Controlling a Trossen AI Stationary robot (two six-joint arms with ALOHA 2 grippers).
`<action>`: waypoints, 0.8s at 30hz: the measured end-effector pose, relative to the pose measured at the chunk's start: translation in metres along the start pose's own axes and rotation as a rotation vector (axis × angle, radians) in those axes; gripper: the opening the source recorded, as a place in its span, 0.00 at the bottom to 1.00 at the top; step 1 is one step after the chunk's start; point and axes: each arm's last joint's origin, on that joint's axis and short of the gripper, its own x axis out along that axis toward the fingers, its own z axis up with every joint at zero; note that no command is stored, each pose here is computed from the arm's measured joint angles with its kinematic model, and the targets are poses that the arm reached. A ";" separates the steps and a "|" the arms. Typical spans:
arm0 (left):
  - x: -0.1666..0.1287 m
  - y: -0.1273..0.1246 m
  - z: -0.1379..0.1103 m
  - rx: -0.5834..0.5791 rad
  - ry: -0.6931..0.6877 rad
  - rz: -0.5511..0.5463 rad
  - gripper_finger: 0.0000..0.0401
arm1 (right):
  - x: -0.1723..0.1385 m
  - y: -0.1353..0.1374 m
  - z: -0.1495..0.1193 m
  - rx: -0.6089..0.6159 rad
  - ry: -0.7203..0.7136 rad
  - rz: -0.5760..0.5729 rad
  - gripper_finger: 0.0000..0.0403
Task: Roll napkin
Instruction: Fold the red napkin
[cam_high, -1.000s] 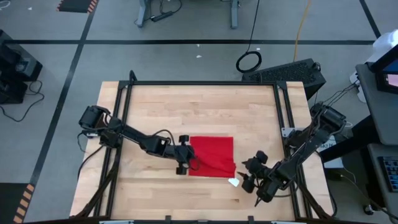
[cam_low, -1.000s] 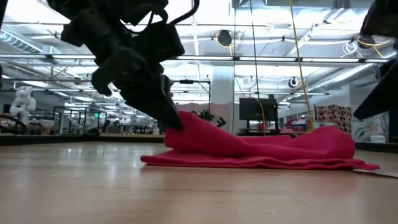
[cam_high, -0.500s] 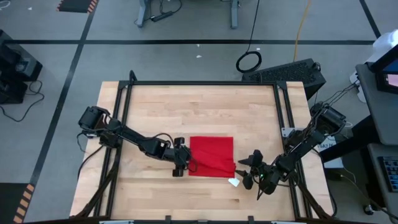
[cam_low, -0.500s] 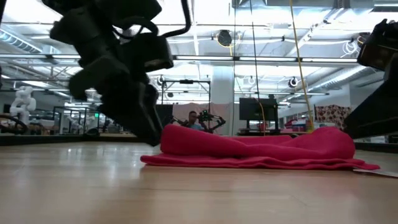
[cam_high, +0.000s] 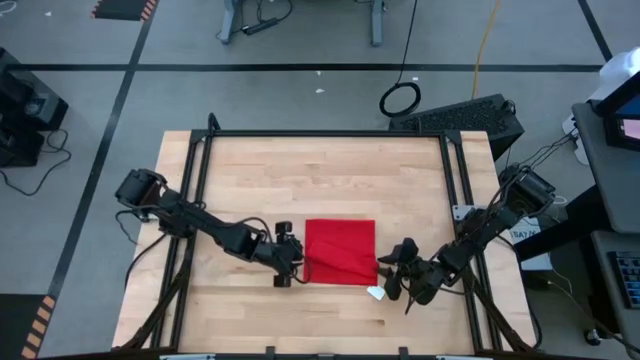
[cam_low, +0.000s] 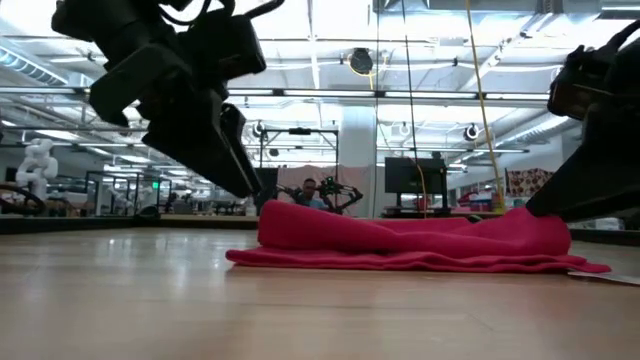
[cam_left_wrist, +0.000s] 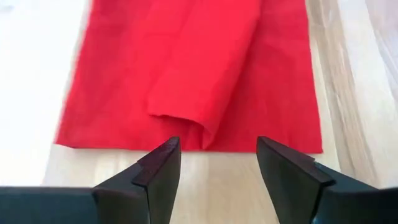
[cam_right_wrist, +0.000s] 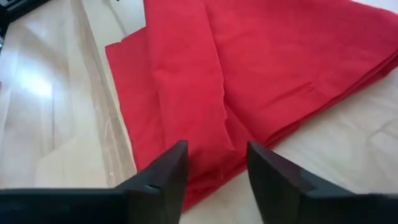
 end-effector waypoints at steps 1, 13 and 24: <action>0.000 0.000 0.000 0.003 -0.003 0.005 0.54 | 0.001 0.000 0.001 0.000 -0.001 -0.003 0.34; 0.000 0.002 0.002 0.019 -0.032 0.091 0.54 | 0.002 0.006 0.004 -0.022 0.067 0.085 0.04; -0.001 -0.001 0.010 -0.003 -0.119 0.072 0.54 | -0.020 0.024 0.009 0.265 0.154 0.272 0.40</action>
